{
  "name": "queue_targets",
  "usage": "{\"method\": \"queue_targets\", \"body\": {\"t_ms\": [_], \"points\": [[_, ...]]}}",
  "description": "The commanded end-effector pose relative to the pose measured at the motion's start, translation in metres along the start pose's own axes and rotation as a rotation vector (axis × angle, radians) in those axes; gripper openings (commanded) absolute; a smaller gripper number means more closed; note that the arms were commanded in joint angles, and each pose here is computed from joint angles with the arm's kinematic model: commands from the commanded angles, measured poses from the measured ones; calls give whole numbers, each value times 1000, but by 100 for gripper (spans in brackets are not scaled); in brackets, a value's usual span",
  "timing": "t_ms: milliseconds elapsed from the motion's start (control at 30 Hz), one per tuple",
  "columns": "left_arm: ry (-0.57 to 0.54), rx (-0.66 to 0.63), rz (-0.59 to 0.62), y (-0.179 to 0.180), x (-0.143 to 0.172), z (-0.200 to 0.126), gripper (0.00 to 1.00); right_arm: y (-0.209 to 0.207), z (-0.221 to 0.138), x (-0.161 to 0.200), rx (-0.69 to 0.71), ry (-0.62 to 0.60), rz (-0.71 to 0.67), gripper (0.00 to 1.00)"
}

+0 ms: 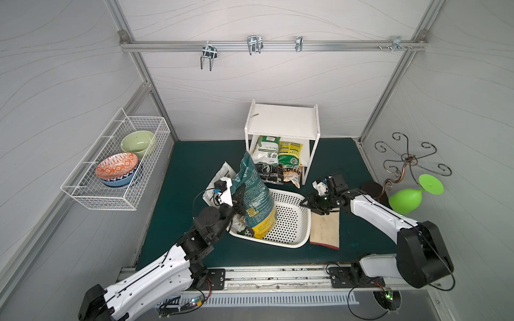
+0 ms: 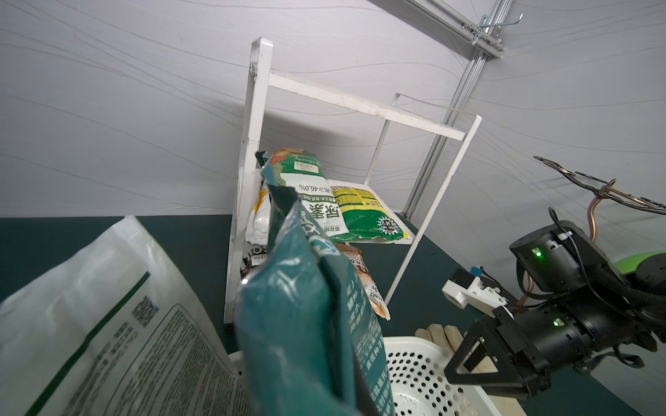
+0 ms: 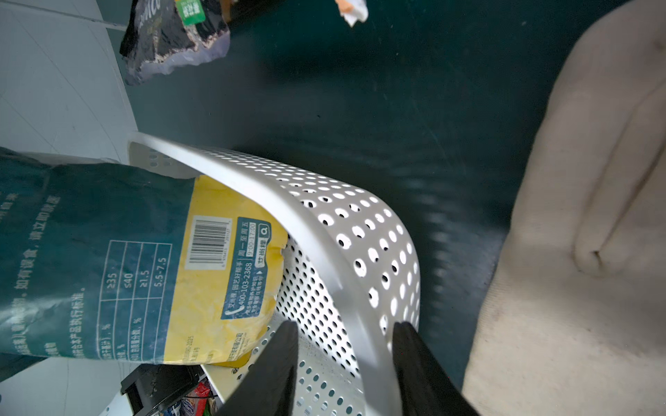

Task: Take down the fertilizer bag from the shelf
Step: Place the fertilizer bag in the storage box, then move the storage box to the center of the board.

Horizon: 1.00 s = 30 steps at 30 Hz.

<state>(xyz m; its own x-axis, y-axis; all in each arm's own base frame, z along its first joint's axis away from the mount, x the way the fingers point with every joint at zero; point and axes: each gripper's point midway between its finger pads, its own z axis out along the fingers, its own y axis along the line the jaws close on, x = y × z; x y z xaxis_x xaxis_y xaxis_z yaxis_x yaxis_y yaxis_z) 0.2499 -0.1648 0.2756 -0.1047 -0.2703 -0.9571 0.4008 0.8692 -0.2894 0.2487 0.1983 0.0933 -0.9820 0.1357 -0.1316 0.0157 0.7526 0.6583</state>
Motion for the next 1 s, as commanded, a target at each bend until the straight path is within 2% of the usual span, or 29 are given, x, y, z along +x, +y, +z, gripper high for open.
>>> {"method": "queue_targets", "body": {"t_ms": [0,67,200,267,400,467,600,733,867,967], "points": [[6,-16,-33,5,-2,-8,38,3,3,2,-13,17,-9,47],[-18,-47,-35,9,-12,-11,97,3,3,3,-6,25,-15,51],[-129,-117,28,14,-59,-16,99,4,-3,11,-3,49,-29,60],[-163,-136,82,10,-83,-16,99,5,-8,18,-1,65,-40,62],[-145,-137,170,-5,-118,-7,99,1,-17,37,11,115,-43,60],[-99,-105,209,-17,-124,3,99,-2,-19,48,15,135,-37,56],[-42,-69,209,-31,-125,17,99,-2,-20,60,-14,137,-11,45],[-61,-79,168,-31,-127,21,99,-1,-13,64,-26,141,5,39],[-81,-71,152,-31,-130,18,99,3,-5,65,-36,151,19,21],[-85,-77,159,-29,-133,15,99,13,2,65,-50,154,20,16]]}}
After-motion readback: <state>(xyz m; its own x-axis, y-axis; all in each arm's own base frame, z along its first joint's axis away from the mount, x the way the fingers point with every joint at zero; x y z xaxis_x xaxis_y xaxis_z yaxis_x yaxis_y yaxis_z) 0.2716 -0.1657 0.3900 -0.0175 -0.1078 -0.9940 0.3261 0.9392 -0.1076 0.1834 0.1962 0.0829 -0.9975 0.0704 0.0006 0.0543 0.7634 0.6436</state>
